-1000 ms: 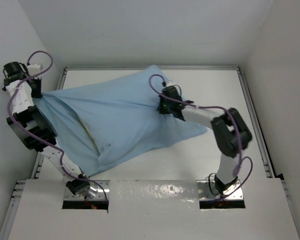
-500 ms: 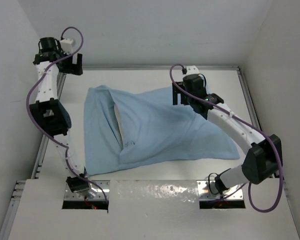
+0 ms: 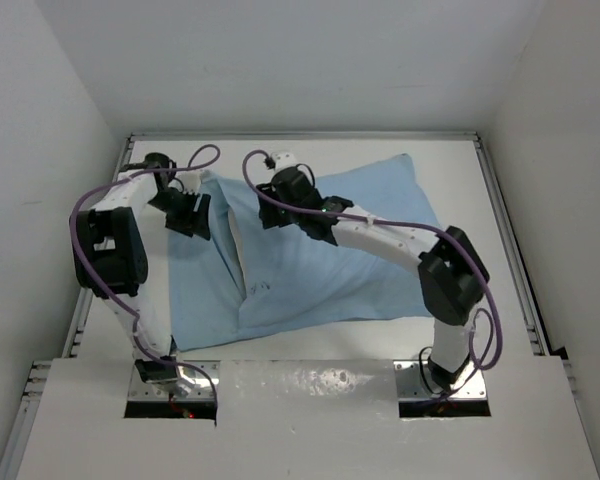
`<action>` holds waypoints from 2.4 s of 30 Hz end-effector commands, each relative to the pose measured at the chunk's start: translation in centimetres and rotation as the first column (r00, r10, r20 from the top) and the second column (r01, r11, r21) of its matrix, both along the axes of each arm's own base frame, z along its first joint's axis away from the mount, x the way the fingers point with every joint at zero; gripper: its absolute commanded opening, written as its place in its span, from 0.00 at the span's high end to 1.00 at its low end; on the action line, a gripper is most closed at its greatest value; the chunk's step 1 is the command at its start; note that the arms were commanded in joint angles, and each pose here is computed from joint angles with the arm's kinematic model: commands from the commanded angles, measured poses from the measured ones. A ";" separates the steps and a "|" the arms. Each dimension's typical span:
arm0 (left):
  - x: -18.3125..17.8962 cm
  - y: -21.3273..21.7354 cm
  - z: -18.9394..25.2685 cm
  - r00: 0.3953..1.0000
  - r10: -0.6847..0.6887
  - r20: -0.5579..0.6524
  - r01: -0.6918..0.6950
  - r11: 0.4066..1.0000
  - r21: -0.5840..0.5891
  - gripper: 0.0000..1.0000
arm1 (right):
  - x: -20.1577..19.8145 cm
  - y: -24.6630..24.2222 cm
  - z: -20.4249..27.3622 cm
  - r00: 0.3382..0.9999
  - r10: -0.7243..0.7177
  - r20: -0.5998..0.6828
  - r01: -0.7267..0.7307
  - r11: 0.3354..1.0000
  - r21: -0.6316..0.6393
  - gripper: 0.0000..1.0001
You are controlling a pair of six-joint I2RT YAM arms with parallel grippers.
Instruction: Put the pillow into the pillowcase
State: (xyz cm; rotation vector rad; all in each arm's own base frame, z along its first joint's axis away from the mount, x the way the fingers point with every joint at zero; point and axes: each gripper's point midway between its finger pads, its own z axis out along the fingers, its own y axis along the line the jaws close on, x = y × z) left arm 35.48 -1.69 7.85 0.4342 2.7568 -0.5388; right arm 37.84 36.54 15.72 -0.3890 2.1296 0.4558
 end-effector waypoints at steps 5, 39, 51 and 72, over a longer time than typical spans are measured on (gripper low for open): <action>1.6 -1.6 -0.7 0.999 0.035 0.028 -0.032 0.993 -0.113 0.41 | -1.2 6.8 -0.2 0.998 0.060 0.011 -0.061 0.993 0.098 0.47; 1.8 -2.2 10.5 0.979 -0.104 0.174 0.142 0.965 -0.219 1.00 | 3.8 2.0 -13.6 0.926 -0.295 -0.237 0.296 0.955 -0.029 1.00; 5.6 -6.7 15.4 0.929 -0.145 0.339 0.256 0.916 -0.309 1.00 | 4.0 10.8 -8.5 0.990 -0.025 -0.138 0.059 0.968 0.244 1.00; 2.9 9.2 10.1 0.983 0.007 0.184 -0.026 0.994 0.105 0.08 | 2.8 -9.5 6.1 0.990 -0.131 0.061 0.138 0.981 -0.133 0.14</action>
